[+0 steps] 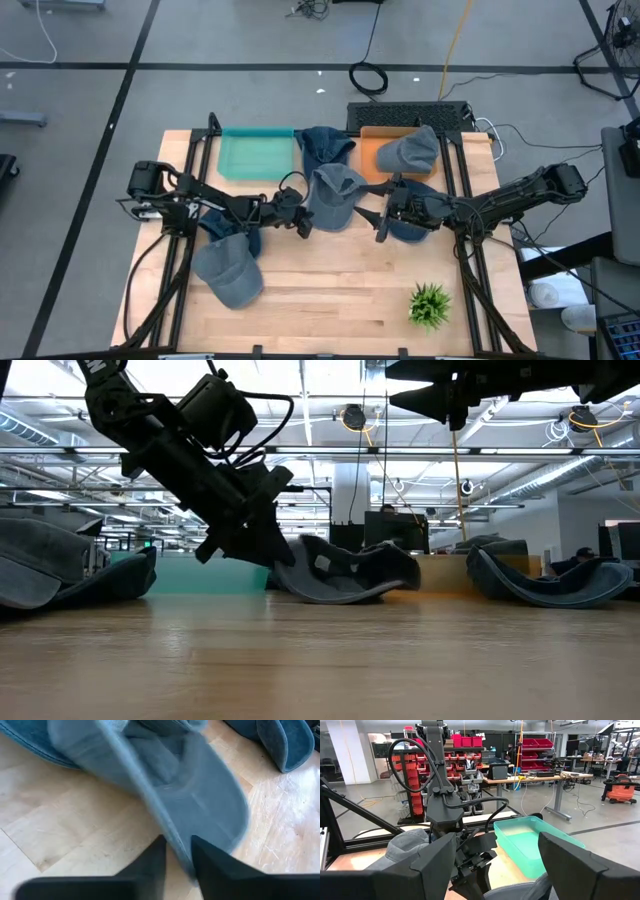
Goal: Pick & Place hat
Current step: Put the top gray cap into the orange bin
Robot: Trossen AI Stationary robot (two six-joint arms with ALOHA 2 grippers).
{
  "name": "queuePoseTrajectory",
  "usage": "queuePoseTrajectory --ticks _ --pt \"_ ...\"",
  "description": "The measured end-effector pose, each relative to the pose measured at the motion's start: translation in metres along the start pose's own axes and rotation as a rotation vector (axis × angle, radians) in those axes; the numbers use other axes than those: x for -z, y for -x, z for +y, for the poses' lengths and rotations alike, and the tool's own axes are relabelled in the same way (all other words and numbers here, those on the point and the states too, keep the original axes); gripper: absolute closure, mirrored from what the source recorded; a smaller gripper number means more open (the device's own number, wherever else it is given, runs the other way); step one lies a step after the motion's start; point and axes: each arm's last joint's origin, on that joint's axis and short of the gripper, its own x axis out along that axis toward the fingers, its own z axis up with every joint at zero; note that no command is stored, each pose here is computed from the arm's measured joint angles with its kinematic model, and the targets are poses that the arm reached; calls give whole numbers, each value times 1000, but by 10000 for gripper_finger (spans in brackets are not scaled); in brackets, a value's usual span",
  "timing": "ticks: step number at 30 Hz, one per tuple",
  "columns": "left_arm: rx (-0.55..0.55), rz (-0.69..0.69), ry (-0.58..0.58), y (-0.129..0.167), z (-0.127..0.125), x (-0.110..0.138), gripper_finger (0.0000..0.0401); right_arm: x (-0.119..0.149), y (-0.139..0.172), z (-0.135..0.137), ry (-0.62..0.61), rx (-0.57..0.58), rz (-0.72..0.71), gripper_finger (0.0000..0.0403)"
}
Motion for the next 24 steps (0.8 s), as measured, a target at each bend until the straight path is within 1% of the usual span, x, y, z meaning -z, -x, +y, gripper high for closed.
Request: queuePoseTrajectory --ticks 3,4,9,16,24 --pt "6 -5 -1 0 0 -1 377 0 0 0 0 0 0 133" --pt "12 -8 -8 0 -1 -1 386 0 0 0 0 0 0 133" --pt "33 10 -18 1 -3 0 386 0 0 0 0 0 0 133" --pt "48 17 -62 8 -8 0 391 -1 0 0 -4 0 -8 133" --pt "-27 18 -108 24 -4 -6 391 -1 0 0 -4 0 -7 133"
